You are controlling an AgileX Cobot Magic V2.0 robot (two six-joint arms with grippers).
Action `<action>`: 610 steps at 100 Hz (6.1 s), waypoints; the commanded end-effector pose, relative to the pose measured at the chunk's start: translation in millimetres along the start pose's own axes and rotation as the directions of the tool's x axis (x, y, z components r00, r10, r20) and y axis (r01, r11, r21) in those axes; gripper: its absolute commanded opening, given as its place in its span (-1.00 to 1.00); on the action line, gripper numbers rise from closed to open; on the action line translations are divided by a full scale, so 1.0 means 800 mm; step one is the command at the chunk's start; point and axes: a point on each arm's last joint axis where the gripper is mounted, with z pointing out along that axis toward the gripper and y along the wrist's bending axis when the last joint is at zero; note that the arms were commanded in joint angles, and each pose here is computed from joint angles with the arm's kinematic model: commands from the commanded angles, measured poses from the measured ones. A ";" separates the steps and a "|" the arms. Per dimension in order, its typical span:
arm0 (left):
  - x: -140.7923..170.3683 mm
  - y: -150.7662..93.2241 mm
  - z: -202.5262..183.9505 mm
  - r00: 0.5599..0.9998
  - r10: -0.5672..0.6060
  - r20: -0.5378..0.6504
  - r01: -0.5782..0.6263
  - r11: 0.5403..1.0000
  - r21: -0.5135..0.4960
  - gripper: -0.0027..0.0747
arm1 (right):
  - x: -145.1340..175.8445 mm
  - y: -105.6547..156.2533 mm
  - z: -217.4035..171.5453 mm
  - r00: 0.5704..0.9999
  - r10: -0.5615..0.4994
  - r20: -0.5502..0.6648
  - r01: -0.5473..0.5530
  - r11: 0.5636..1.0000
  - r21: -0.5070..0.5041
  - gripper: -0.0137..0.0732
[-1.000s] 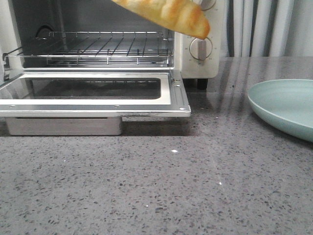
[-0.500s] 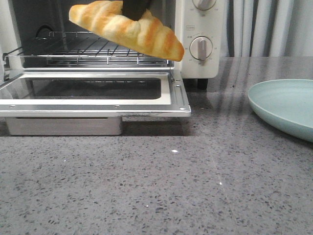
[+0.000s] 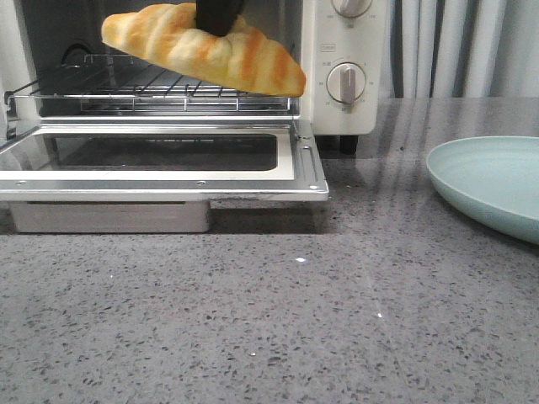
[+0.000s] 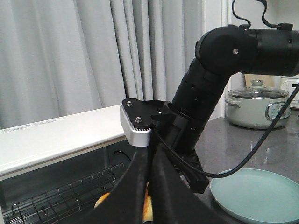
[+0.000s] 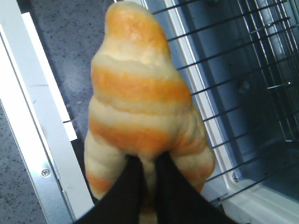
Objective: Put bread in oven
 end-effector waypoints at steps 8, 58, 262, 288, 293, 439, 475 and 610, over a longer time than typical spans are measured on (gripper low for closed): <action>-0.022 0.000 -0.001 0.995 -0.004 0.099 0.004 1.000 0.005 -0.98 | -0.013 -0.008 -0.040 0.995 -0.041 0.090 0.034 0.996 0.082 -0.84; -0.022 0.000 -0.001 0.995 0.004 0.097 -0.004 1.000 0.004 -0.98 | -0.022 -0.021 -0.023 0.990 -0.107 0.094 0.085 0.973 0.214 -0.84; -0.022 0.000 -0.001 0.995 0.012 0.095 -0.012 1.000 0.003 -0.98 | -0.039 -0.011 -0.029 0.980 -0.179 0.089 0.138 0.928 0.347 0.53; -0.020 0.000 -0.001 0.997 0.012 0.080 -0.012 1.000 0.002 -0.98 | -0.039 0.005 -0.049 0.984 -0.149 0.100 0.114 0.949 0.295 0.53; -0.019 0.000 -0.001 0.997 0.012 0.074 -0.012 1.000 0.002 -0.98 | -0.039 0.009 -0.051 0.985 -0.141 0.095 0.109 0.953 0.283 0.53; -0.017 0.001 -0.001 0.997 0.054 0.051 -0.053 0.999 -0.004 -0.98 | 0.021 0.060 -0.251 0.946 -0.002 0.324 -0.053 0.985 0.161 -0.63; -0.015 0.001 -0.001 0.997 0.056 0.044 -0.055 0.998 -0.005 -0.98 | 0.047 0.069 -0.284 0.889 -0.031 0.456 -0.078 0.973 0.217 -0.65; 0.048 0.019 0.005 0.976 0.202 -0.081 -0.213 0.963 -0.166 -0.98 | 0.210 0.036 -0.129 0.755 0.114 0.645 -0.470 0.780 0.413 -0.65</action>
